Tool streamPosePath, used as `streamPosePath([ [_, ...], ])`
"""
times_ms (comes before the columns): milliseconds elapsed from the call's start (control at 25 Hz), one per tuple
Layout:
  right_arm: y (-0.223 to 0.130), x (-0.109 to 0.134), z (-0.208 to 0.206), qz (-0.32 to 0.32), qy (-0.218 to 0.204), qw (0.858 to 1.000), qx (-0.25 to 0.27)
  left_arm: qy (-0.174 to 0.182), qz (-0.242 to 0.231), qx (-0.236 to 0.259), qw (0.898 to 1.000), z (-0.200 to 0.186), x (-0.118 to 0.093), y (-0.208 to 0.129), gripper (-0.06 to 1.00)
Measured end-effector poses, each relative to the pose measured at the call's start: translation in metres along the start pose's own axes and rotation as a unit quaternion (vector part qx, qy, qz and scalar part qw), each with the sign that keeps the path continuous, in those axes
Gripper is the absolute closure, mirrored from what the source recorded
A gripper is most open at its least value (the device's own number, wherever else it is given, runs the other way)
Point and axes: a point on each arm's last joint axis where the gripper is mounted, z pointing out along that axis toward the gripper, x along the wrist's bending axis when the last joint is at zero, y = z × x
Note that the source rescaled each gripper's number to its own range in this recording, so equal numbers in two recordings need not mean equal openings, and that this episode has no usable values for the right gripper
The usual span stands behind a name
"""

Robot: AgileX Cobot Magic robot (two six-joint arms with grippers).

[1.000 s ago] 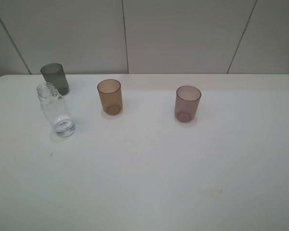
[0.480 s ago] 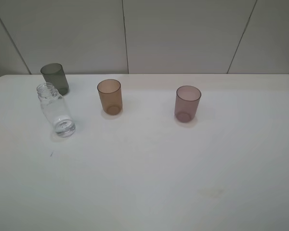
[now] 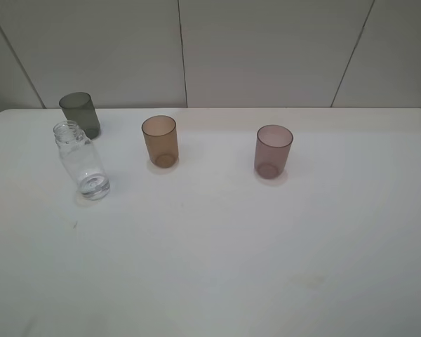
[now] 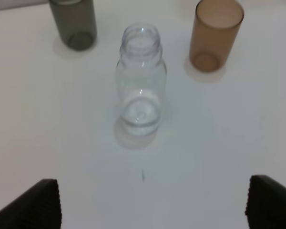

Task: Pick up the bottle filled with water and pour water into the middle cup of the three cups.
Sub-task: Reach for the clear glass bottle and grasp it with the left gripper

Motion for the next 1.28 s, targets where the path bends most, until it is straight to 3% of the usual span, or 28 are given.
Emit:
streamPosePath([
  [160,0.0,0.0,0.0,0.0,0.0,1.0,0.0,0.002,-0.014,-0.017,1.0,0.03,0.002,0.006,-0.04],
  [520,0.0,0.0,0.0,0.0,0.0,1.0,0.0,0.038,-0.048,-0.035,0.997,0.108,0.014,-0.047,-0.04],
  [680,0.0,0.0,0.0,0.0,0.0,1.0,0.0,0.02,-0.008,-0.065,0.998,0.127,0.006,-0.044,-0.04],
  [840,0.0,0.0,0.0,0.0,0.0,1.0,0.0,-0.005,0.049,-0.055,0.997,0.148,-0.005,-0.05,-0.04],
  [1000,0.0,0.0,0.0,0.0,0.0,1.0,0.0,-0.005,0.056,-0.043,0.997,0.164,-0.006,-0.061,-0.04],
  [1280,0.0,0.0,0.0,0.0,0.0,1.0,0.0,0.006,0.044,-0.103,0.994,0.174,-0.003,-0.076,-0.04],
])
